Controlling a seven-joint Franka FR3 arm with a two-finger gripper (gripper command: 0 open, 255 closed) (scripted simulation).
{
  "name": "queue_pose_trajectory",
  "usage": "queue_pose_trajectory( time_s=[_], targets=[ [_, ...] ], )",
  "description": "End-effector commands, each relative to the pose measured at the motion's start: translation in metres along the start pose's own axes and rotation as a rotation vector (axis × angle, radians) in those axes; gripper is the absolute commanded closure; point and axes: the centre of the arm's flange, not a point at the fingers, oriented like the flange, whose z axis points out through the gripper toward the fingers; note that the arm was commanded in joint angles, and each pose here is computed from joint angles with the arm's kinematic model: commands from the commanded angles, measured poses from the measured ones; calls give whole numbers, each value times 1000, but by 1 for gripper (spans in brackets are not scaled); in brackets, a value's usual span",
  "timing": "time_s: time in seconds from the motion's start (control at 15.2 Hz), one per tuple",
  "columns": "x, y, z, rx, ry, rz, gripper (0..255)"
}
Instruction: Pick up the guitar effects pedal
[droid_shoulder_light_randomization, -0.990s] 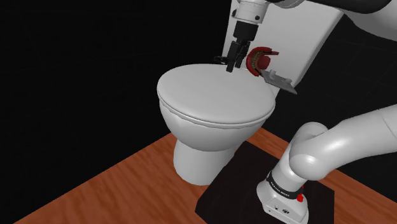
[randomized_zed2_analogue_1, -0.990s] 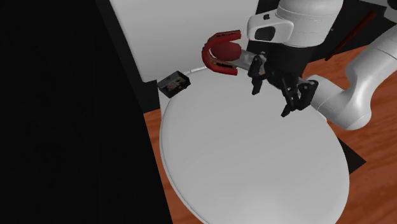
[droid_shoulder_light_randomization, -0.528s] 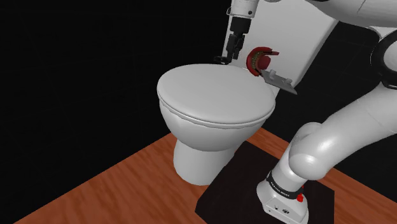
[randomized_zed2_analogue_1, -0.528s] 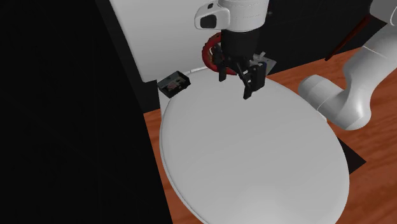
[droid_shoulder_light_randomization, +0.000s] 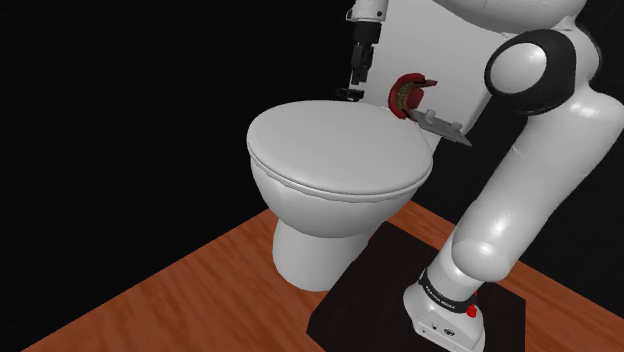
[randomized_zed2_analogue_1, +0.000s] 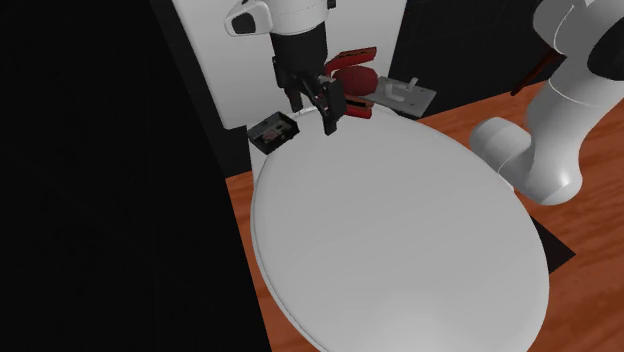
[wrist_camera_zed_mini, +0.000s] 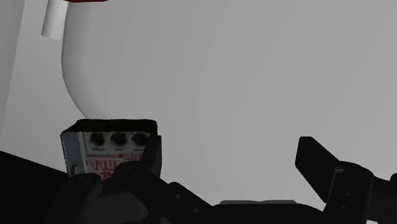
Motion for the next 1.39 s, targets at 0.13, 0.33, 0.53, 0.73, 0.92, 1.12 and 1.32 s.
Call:
queue_pose_trajectory(
  time_s=[0.13,0.33,0.53,0.73,0.92,1.12,1.32],
  targets=[
    [32,46,-5,5,-38,-33,0],
    [36,51,4,5,-41,-36,0],
    [38,53,20,5,-41,-36,0],
    [39,55,33,5,-41,-36,0],
    [39,55,34,5,-41,-36,255],
    [39,55,34,5,-41,-36,255],
    [39,55,34,5,-41,-36,255]
  ],
)
